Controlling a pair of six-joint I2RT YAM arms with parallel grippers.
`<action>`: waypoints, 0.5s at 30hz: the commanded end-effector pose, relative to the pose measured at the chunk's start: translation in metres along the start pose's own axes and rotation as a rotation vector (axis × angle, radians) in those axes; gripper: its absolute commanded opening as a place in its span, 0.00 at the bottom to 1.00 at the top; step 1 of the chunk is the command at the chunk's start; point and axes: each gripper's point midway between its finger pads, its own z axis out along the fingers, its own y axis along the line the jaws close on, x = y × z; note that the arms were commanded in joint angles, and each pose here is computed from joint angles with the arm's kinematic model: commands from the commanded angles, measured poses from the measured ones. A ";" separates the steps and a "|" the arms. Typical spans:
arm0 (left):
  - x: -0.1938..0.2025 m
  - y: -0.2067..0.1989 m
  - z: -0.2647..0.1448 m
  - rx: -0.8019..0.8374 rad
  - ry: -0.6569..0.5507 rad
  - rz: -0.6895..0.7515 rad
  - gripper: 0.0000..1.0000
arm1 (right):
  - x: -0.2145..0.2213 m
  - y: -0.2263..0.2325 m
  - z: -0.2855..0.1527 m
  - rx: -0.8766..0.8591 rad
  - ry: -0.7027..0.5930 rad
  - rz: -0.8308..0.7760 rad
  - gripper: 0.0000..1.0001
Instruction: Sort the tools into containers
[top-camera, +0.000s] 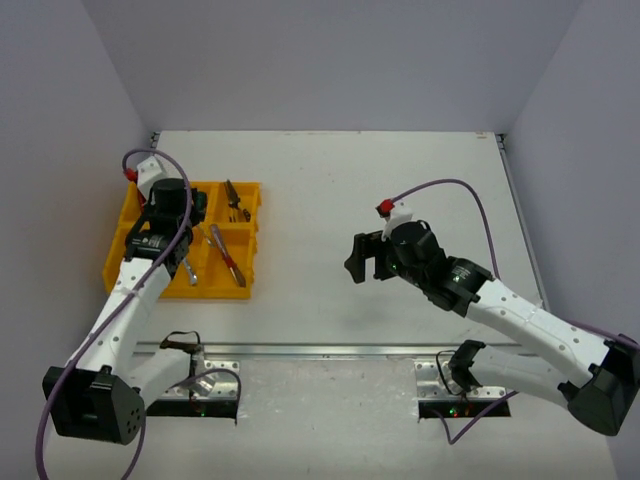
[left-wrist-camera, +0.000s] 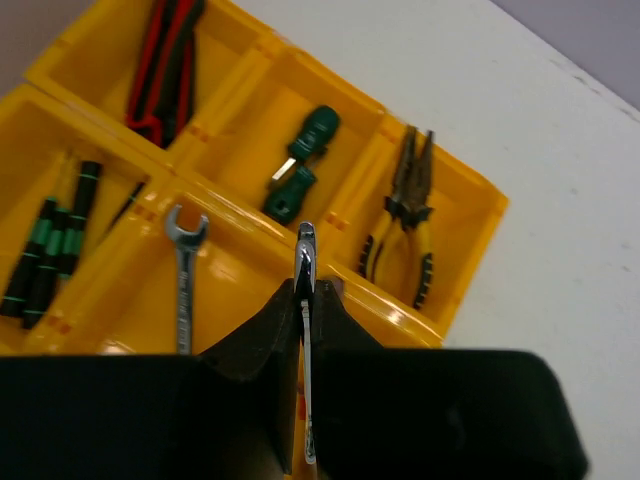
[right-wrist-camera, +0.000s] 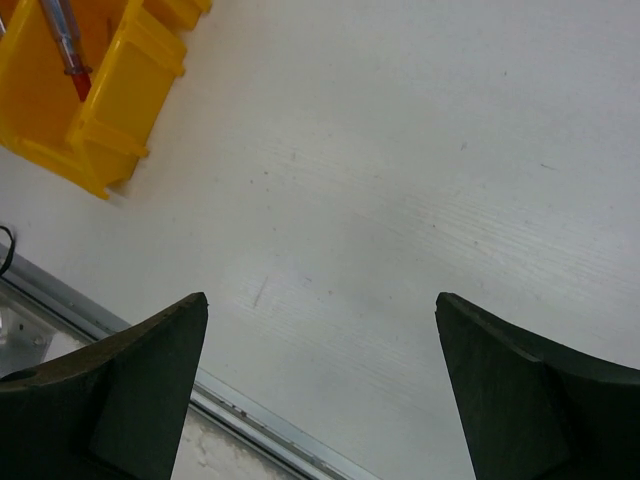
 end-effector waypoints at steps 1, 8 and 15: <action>-0.030 0.055 0.011 -0.215 -0.036 0.155 0.00 | 0.004 -0.010 0.000 0.016 -0.013 -0.025 0.94; -0.023 0.071 0.050 -0.280 -0.004 0.251 0.00 | 0.010 0.001 -0.004 -0.056 0.002 -0.017 0.95; 0.004 0.084 0.064 -0.353 0.046 0.204 0.02 | 0.009 0.004 -0.009 -0.081 -0.015 -0.014 0.95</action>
